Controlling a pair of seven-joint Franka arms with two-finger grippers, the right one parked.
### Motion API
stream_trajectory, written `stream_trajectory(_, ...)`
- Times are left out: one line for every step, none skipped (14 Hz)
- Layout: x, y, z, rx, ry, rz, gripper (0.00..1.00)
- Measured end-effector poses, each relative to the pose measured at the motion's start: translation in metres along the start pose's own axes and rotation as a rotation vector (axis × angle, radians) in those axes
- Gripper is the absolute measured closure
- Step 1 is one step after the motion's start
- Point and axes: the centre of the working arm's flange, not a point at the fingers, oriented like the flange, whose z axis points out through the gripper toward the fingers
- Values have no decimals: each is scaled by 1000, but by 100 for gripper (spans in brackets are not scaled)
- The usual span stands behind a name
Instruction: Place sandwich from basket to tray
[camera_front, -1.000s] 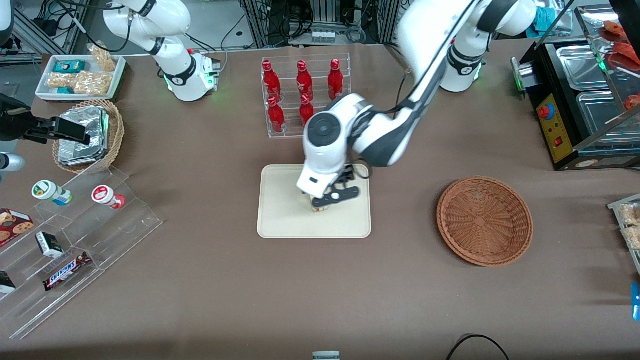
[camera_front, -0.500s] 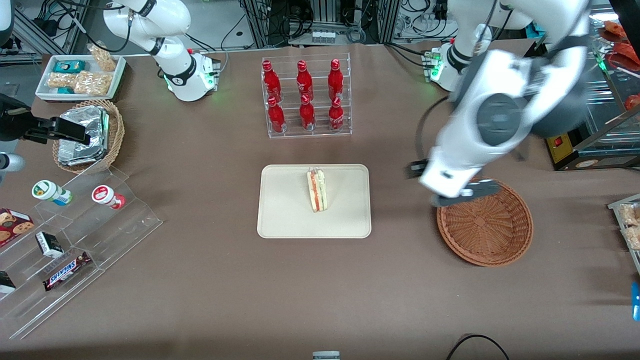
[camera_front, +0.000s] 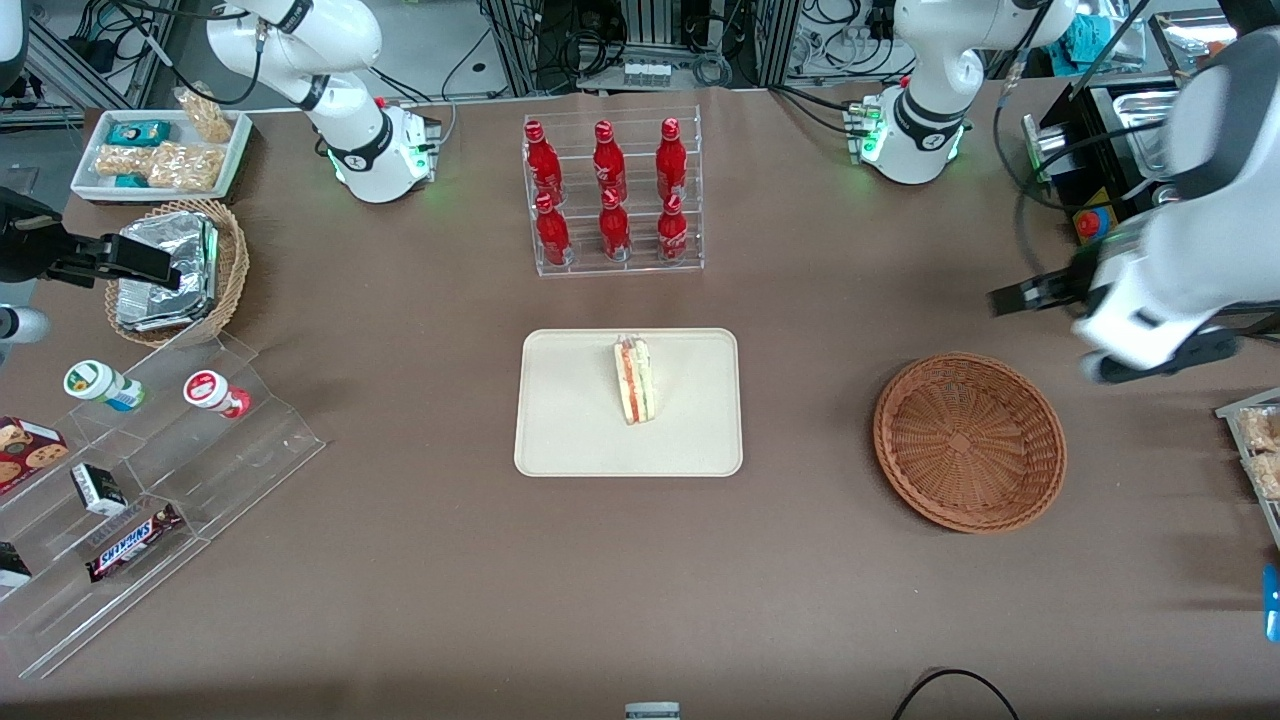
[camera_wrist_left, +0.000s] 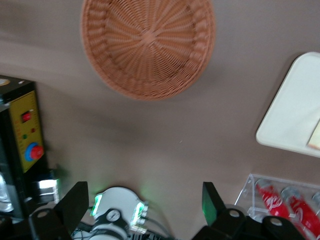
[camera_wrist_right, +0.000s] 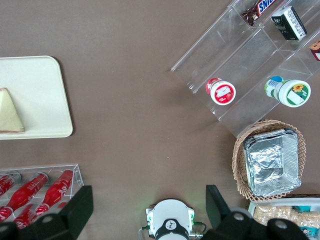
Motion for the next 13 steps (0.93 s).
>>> stream_trajectory(-4,-16,-7,-8,1,11,0)
stream_trajectory(-8,-26,-12,-14,6,20,0)
stream_trajectory(-12,-31,-17,-19,13,26,0)
stream_trajectory(-16,-29,-22,-21,17,32,0)
stream_trajectory(-20,-24,-26,-22,20,44,0)
stream_trajectory(-23,-18,-30,-21,26,56,0)
stream_trajectory(-26,-14,-32,-20,32,65,0)
stream_trajectory(-27,-11,-33,-20,35,71,0)
stream_trajectory(-27,-10,-33,-20,35,72,0)
stream_trajectory(-27,-10,-33,-20,35,72,0)
stream_trajectory(-27,-10,-33,-20,34,71,0)
stream_trajectory(-28,-11,-32,-19,26,65,0)
stream_trajectory(-30,-12,-31,-14,7,57,0)
